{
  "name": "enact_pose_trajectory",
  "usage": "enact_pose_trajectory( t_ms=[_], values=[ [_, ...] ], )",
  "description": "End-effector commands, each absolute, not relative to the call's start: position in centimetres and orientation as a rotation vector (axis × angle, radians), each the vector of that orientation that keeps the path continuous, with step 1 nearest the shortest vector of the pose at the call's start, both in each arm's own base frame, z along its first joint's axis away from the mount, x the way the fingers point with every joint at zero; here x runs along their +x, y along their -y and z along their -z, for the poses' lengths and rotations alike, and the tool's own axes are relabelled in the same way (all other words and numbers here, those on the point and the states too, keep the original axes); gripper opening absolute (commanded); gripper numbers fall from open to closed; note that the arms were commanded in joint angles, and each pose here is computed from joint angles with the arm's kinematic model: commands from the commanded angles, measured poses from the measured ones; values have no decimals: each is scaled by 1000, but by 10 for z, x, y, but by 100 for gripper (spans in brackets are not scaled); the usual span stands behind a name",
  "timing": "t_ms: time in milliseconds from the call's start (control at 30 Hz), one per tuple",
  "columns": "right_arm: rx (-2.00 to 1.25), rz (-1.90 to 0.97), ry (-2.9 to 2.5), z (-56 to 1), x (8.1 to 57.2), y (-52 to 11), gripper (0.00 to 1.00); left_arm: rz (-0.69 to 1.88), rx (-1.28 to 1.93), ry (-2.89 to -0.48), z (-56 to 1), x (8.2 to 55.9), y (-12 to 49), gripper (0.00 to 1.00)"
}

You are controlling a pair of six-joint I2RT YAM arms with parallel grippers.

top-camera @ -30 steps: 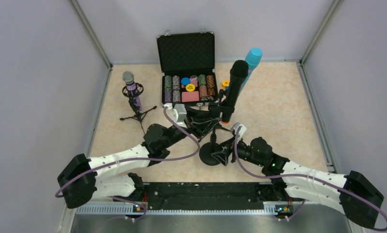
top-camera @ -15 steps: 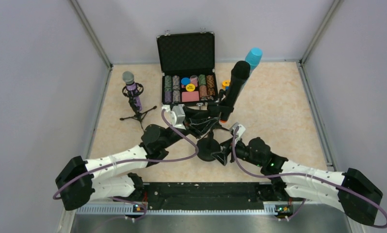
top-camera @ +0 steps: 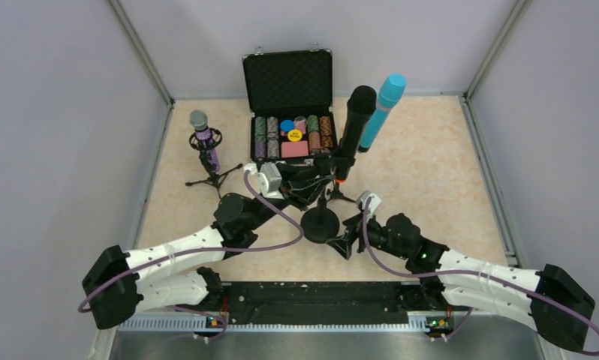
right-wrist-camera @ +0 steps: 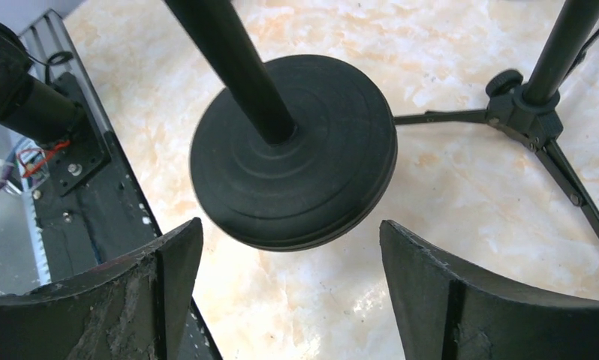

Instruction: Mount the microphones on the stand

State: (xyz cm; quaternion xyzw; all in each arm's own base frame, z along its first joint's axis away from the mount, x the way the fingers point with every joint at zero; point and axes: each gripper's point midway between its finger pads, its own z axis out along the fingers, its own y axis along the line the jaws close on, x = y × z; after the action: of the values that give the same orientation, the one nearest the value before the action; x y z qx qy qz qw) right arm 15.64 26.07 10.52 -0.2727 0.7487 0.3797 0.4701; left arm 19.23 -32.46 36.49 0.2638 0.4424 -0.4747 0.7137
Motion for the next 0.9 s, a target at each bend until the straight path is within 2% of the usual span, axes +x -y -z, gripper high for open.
enact_pose_trajectory(
  t_ms=[0, 467, 867],
  values=[
    [-643, -1001, -1676, -158, 159, -273, 86, 992, 454, -778, -423, 186, 289, 0],
    [-724, -1206, -1575, -200, 149, -290, 91, 751, 509, -885, -401, 212, 265, 0],
    [-646, -1305, -1569, -203, 158, -273, 91, 753, 469, -932, -393, 248, 224, 0]
  ],
)
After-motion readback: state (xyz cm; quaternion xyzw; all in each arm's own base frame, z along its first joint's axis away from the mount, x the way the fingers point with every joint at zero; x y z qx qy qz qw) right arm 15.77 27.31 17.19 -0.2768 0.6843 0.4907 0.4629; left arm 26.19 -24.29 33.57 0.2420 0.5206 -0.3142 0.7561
